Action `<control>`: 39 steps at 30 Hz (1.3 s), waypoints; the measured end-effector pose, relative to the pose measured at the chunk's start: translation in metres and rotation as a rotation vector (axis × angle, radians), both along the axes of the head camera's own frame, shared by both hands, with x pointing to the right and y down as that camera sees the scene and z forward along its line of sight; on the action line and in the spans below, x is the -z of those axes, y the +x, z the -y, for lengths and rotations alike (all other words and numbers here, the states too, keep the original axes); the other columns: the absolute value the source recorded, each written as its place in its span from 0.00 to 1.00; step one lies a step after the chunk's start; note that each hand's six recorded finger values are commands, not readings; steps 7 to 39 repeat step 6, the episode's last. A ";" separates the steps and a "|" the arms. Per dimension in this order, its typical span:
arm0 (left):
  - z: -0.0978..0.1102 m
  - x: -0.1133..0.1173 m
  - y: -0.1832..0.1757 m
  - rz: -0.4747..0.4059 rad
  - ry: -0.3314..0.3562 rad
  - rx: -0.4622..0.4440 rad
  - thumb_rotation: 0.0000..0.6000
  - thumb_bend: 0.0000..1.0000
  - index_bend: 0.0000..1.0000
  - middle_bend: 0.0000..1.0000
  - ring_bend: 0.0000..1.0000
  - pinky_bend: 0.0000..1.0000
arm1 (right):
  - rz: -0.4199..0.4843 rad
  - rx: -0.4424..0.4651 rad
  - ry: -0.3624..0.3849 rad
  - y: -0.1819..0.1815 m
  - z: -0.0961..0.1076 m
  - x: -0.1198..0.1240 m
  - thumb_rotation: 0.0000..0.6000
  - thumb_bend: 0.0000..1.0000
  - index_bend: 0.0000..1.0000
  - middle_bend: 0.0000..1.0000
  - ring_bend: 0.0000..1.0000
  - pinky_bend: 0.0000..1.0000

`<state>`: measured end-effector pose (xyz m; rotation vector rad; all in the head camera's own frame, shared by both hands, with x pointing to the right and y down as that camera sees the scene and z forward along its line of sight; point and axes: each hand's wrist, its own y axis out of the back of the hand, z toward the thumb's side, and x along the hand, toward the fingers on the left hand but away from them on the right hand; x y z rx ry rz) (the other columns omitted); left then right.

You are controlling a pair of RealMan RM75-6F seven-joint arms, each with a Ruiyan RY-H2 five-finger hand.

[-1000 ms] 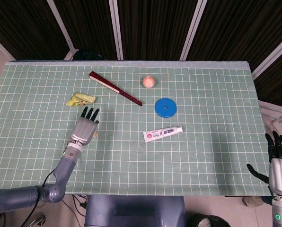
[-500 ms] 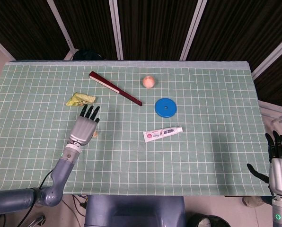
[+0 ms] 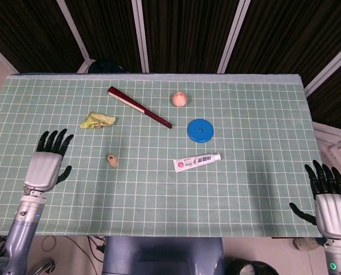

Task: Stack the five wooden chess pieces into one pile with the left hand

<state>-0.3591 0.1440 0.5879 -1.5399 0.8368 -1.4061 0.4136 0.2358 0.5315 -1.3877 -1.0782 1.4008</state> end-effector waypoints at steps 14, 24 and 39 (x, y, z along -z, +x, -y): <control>-0.036 0.024 -0.040 -0.044 0.004 0.048 1.00 0.30 0.08 0.00 0.00 0.00 | -0.040 0.048 -0.024 -0.002 -0.002 -0.002 1.00 0.23 0.06 0.01 0.00 0.00; -0.036 0.024 -0.040 -0.044 0.004 0.048 1.00 0.30 0.08 0.00 0.00 0.00 | -0.040 0.048 -0.024 -0.002 -0.002 -0.002 1.00 0.23 0.06 0.01 0.00 0.00; -0.036 0.024 -0.040 -0.044 0.004 0.048 1.00 0.30 0.08 0.00 0.00 0.00 | -0.040 0.048 -0.024 -0.002 -0.002 -0.002 1.00 0.23 0.06 0.01 0.00 0.00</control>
